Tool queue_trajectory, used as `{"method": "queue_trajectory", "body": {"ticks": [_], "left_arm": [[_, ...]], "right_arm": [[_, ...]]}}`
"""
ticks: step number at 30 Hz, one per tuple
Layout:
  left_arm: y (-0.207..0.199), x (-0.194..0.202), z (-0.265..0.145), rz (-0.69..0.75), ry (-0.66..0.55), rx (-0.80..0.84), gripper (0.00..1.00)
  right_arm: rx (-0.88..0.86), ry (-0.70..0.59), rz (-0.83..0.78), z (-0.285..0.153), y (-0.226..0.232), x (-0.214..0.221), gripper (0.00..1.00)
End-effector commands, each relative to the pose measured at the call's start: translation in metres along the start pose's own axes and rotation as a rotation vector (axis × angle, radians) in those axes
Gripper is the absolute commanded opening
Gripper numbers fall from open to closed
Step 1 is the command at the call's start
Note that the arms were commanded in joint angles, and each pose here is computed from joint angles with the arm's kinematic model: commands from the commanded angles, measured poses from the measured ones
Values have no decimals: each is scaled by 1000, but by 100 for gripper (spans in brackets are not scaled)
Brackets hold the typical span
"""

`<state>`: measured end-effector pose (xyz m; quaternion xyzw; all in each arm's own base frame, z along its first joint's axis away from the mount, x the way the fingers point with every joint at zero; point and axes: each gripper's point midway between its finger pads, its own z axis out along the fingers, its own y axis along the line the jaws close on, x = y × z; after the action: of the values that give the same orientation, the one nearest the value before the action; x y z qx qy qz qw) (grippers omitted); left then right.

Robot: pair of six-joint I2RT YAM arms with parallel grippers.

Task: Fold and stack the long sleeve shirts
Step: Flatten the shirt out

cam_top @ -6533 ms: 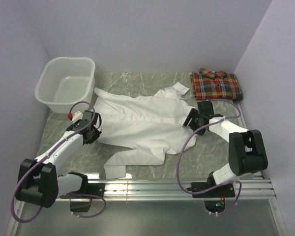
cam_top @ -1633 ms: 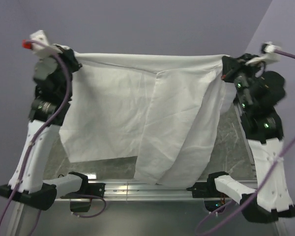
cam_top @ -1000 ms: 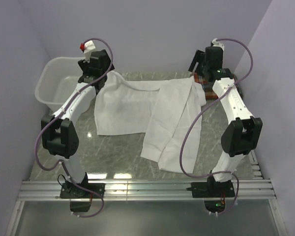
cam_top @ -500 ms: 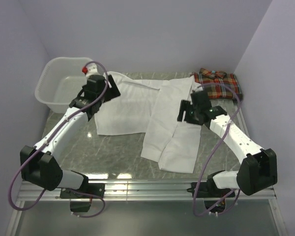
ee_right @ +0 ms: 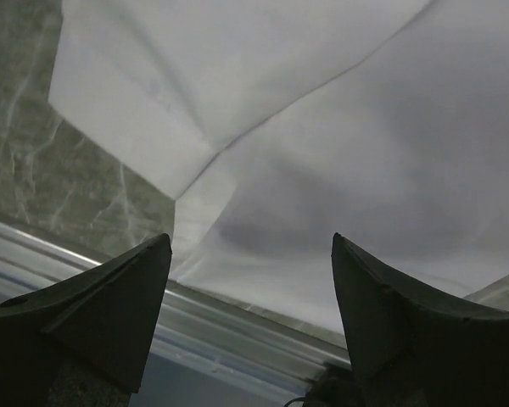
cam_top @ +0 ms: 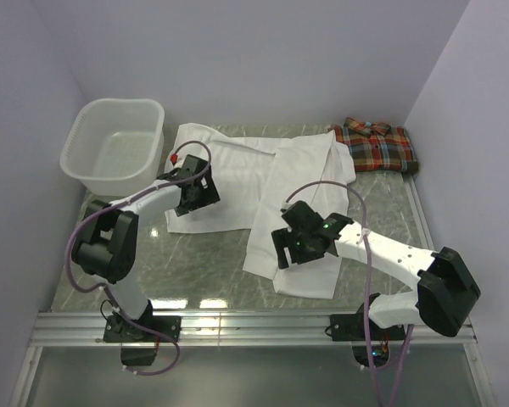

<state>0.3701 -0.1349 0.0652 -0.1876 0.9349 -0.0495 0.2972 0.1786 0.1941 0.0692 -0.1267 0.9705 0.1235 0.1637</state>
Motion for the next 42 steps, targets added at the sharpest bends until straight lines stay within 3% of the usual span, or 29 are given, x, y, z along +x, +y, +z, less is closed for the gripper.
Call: {"method": "queue_trajectory", "body": {"ticks": [1, 11, 15, 18, 21, 25, 29, 30, 33, 34, 39, 42], "left_arm": [[-10, -13, 14, -38, -24, -15, 96], [12, 10, 35, -66, 55, -84, 95], [30, 20, 35, -86, 83, -115, 95], [46, 29, 31, -113, 108, -133, 94], [64, 42, 20, -145, 130, -147, 94], [87, 69, 6, -185, 175, -164, 94], [101, 92, -16, -213, 194, -155, 94], [97, 82, -27, -225, 157, -119, 95], [84, 56, -48, -211, 77, -48, 96], [81, 47, -53, -208, 50, -36, 96], [46, -22, -76, -191, -97, 52, 97], [28, -46, -70, -182, -123, 72, 97]], "right_arm": [[6, 39, -85, -4, 13, 15, 83], [110, 189, -223, 21, 15, 63, 80], [167, 182, -238, 24, 8, 59, 62], [157, 191, -269, 20, 9, 59, 32], [82, 225, -315, 12, 24, 67, 15], [-1, 337, -378, 0, 42, 93, 5], [-38, 332, -403, -17, 51, 92, 17], [-44, 295, -407, -24, 55, 81, 34], [-47, 194, -386, -48, 59, 45, 67], [-49, 146, -336, -54, 55, 25, 71], [-47, -118, -52, -67, 19, -77, 76], [-14, -191, 152, -57, -23, -118, 74]]}}
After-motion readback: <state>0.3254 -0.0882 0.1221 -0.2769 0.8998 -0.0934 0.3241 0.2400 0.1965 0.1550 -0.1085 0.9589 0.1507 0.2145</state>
